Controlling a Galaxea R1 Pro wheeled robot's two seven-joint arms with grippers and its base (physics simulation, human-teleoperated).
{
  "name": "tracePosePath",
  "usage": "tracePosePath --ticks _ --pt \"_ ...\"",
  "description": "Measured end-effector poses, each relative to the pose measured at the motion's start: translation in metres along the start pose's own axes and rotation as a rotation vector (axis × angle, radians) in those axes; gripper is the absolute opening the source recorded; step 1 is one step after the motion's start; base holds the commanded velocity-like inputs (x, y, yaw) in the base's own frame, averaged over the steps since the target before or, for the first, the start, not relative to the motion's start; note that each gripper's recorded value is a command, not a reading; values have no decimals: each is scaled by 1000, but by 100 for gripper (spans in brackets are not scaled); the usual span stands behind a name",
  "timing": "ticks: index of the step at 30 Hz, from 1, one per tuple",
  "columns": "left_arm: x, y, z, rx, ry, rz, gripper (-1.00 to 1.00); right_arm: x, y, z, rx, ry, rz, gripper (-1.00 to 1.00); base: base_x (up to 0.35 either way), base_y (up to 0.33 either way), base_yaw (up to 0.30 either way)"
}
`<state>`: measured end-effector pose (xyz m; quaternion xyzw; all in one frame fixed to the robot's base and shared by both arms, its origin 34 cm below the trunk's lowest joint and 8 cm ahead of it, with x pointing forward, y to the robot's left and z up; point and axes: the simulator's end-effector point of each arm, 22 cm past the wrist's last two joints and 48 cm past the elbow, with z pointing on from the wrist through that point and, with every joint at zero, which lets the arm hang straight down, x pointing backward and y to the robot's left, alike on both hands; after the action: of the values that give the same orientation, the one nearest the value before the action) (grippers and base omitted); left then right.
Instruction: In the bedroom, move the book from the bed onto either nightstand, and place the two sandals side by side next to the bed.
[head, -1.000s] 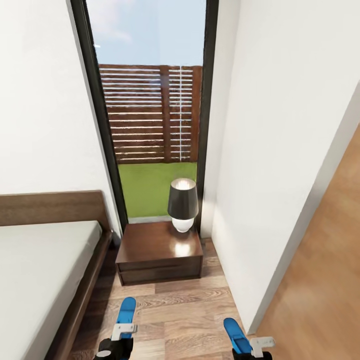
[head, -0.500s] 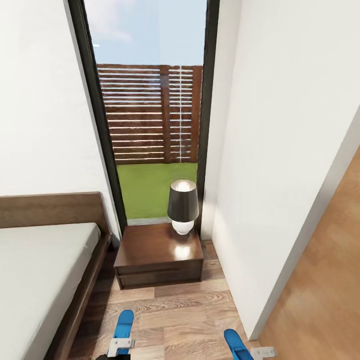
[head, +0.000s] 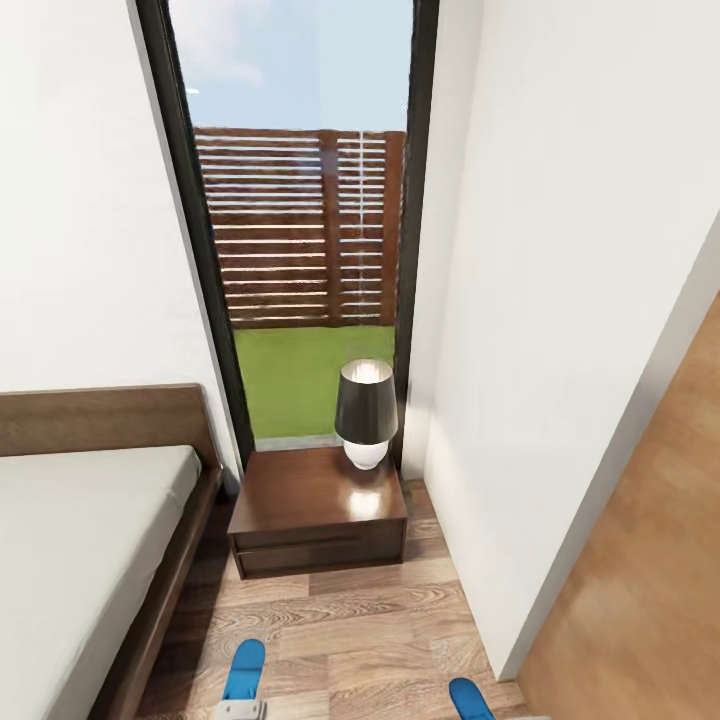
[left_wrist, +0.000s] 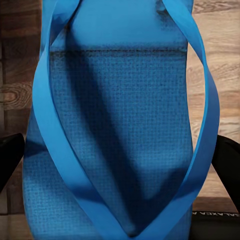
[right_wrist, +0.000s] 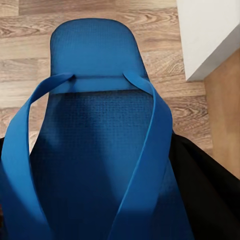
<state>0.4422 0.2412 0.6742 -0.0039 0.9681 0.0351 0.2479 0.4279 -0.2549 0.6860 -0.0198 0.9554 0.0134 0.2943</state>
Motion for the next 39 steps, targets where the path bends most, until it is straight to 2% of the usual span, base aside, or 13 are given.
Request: tracePosePath --ticks 16,39 --pt "2 0 0 4 2 -2 -100 2 1 0 -2 2 0 -100 78 -50 19" --pt "1 0 0 5 1 -3 -100 2 1 0 -1 2 1 -100 20 -19 250"
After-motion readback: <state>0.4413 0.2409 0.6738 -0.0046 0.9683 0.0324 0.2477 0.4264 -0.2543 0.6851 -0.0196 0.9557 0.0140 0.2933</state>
